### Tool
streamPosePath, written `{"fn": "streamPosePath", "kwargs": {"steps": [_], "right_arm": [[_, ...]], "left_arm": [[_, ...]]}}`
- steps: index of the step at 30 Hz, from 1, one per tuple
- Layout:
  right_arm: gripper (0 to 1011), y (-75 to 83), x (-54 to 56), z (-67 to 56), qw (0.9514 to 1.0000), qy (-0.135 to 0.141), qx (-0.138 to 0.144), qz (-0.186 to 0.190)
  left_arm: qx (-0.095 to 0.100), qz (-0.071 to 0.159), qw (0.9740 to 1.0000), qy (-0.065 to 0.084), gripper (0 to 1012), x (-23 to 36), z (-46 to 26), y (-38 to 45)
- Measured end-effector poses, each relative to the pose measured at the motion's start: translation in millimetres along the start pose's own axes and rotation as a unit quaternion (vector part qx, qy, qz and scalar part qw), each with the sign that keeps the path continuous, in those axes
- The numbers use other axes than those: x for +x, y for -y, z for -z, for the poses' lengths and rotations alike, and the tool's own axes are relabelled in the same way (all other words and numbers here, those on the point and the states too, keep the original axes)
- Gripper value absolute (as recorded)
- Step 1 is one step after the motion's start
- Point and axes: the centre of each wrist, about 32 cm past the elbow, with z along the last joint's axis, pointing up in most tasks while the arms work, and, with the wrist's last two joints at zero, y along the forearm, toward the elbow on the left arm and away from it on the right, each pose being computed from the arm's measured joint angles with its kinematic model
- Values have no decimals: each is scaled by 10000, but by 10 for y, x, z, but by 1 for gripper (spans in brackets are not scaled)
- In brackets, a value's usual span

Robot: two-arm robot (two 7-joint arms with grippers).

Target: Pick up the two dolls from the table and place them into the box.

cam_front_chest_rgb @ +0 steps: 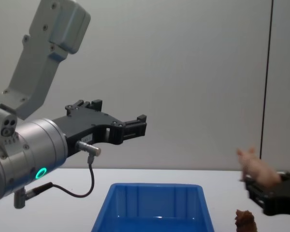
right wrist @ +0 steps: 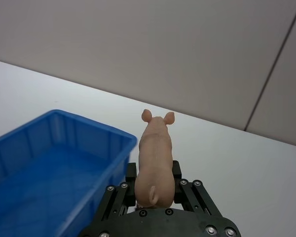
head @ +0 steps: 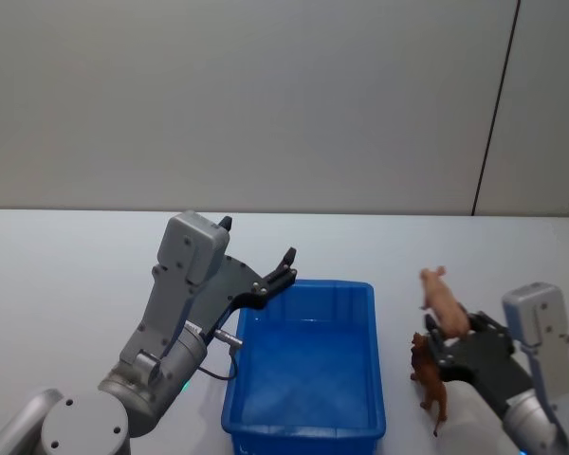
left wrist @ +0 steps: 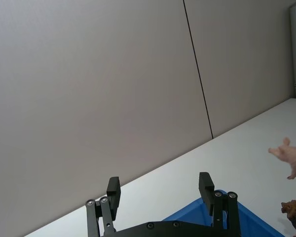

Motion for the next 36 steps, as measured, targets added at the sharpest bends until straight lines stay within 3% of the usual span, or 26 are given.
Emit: {"fn": "streamPosePath", "kwargs": {"steps": [10, 21, 28, 31, 36], "right_arm": [[380, -188, -135, -74, 9975, -46, 89, -693], [396, -503, -396, -135, 9888, -136, -47, -1488], [596, -657, -520, -161, 9842, -145, -147, -1761], [740, -689, -546, -173, 9837, -142, -163, -1787], [870, -710, -569, -187, 9844, -128, -173, -1745]], "left_arm": [[0, 0, 10000, 0, 1001, 0, 0, 0], [0, 0, 10000, 0, 1001, 0, 0, 0], [0, 0, 10000, 0, 1001, 0, 0, 0], [0, 0, 10000, 0, 1001, 0, 0, 0], [0, 0, 10000, 0, 1001, 0, 0, 0]]}}
